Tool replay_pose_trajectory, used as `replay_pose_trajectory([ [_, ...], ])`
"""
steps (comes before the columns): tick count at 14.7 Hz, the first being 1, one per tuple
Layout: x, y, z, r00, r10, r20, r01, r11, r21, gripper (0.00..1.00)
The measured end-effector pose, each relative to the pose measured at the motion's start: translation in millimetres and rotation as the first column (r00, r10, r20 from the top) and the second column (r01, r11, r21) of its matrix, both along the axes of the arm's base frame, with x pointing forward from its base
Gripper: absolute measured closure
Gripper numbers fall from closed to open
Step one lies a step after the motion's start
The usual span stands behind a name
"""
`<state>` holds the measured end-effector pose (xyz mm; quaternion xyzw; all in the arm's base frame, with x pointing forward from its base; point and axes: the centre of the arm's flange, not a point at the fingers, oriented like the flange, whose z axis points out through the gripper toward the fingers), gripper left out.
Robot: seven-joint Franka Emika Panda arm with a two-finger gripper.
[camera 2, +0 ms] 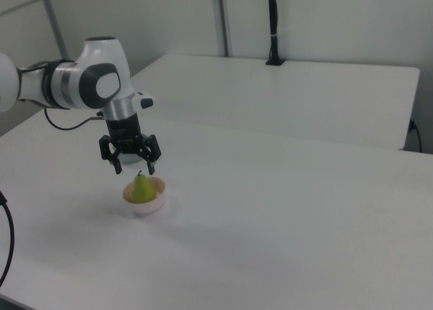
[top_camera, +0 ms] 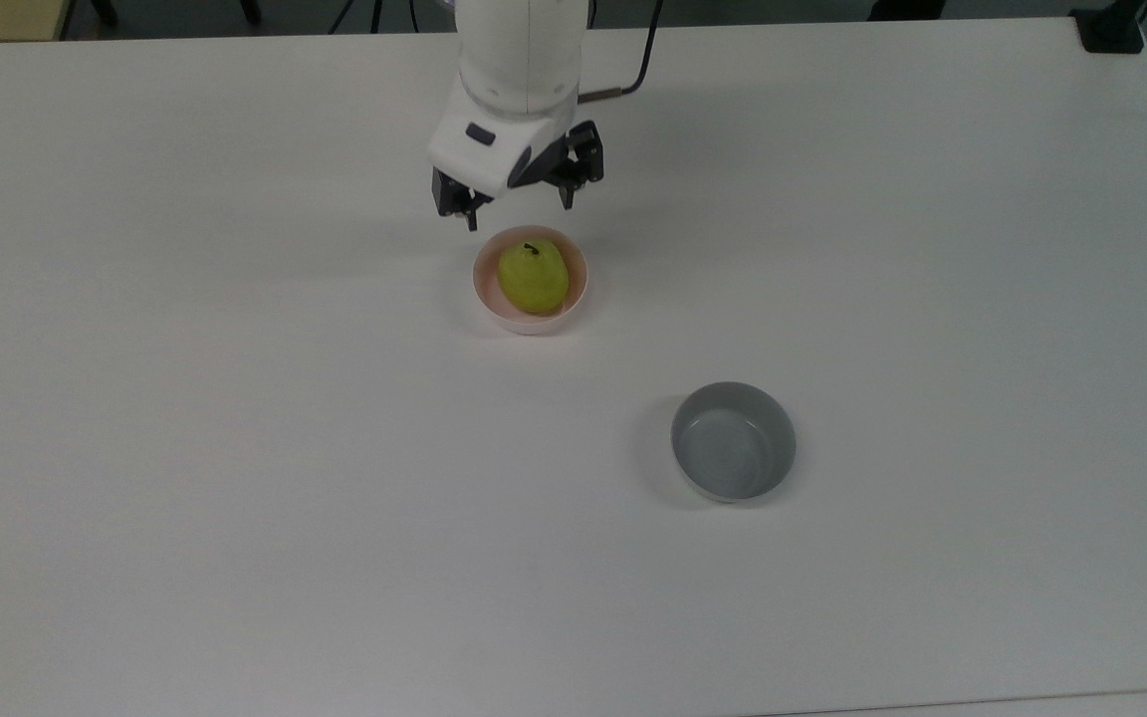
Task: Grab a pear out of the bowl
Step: 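Move the open gripper over the pink bowl and lower onto the pear, then close the gripper around the yellow-green pear in the pink bowl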
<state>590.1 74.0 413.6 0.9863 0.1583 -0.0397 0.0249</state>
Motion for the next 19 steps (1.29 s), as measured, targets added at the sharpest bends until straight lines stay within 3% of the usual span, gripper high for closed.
replay_pose_trajectory([
  [5, 11, 19, -53, 0.999, 0.038, -0.012, -0.038, 0.999, -0.005, 0.01],
  [8, 12, 22, -64, 0.999, 0.044, -0.027, -0.044, 0.999, -0.011, 0.08],
  [15, 16, 19, -76, 0.998, 0.051, -0.022, -0.052, 0.998, -0.025, 0.11],
  [18, 16, 19, -77, 0.998, 0.051, -0.023, -0.052, 0.998, -0.026, 0.18],
  [19, 16, 19, -76, 0.998, 0.052, -0.021, -0.052, 0.998, -0.027, 0.28],
])
